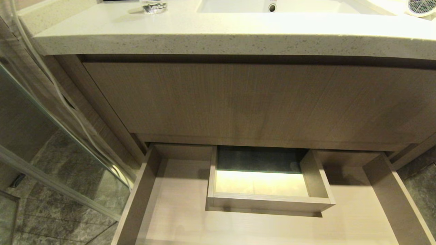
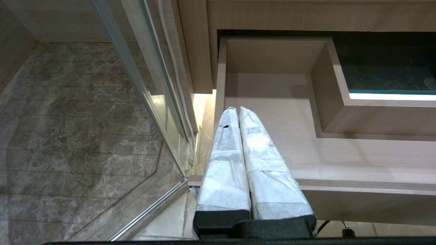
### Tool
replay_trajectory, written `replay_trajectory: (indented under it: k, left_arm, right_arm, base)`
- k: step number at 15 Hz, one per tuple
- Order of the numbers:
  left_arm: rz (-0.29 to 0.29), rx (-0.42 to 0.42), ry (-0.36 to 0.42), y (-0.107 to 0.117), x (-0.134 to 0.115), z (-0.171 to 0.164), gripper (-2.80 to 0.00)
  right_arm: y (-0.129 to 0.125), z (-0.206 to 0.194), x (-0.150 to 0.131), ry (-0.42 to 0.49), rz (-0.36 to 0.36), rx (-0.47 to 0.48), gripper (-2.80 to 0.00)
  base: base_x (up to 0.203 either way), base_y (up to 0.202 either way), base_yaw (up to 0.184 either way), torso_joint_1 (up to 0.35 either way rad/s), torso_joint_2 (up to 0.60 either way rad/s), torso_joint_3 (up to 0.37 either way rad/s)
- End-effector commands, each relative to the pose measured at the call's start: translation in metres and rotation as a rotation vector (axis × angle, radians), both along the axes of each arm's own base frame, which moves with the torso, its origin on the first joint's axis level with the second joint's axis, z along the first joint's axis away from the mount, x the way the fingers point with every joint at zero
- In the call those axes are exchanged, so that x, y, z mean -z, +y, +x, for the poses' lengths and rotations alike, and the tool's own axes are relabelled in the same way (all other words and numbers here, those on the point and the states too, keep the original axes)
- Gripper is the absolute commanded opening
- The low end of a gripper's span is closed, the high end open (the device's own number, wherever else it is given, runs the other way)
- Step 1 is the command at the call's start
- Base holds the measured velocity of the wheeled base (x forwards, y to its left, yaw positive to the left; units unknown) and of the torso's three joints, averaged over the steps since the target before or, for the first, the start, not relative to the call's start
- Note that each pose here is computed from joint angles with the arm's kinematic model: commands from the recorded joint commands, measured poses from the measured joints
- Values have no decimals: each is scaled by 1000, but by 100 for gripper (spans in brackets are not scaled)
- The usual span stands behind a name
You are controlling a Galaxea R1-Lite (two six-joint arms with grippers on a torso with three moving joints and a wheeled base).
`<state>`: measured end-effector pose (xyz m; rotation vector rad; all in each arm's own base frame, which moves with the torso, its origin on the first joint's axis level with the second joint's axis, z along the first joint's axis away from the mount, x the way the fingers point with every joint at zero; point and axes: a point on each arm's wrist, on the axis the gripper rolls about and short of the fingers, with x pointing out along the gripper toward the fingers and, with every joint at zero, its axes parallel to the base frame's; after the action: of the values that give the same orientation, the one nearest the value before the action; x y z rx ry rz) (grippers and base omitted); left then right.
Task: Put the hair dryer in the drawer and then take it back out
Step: Close the drawer
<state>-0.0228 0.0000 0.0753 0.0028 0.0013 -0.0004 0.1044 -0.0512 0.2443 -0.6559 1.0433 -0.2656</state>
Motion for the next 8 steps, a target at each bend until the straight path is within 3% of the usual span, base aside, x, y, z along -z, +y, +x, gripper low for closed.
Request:
replay_trajectory:
  k: [1, 4, 8]
  left_arm:
    - [0, 0, 0, 0, 0, 0, -280]
    - [0, 0, 0, 0, 0, 0, -280]
    - [0, 0, 0, 0, 0, 0, -280]
  right_arm:
    - [-29, 43, 32, 209, 89, 72, -280]
    - [-69, 74, 67, 337, 153, 186, -280]
    - [-105, 80, 106, 536, 144, 336, -280]
  base:
    - [0, 0, 0, 0, 0, 0]
    - [0, 0, 0, 0, 0, 0]
    - [0, 0, 0, 0, 0, 0]
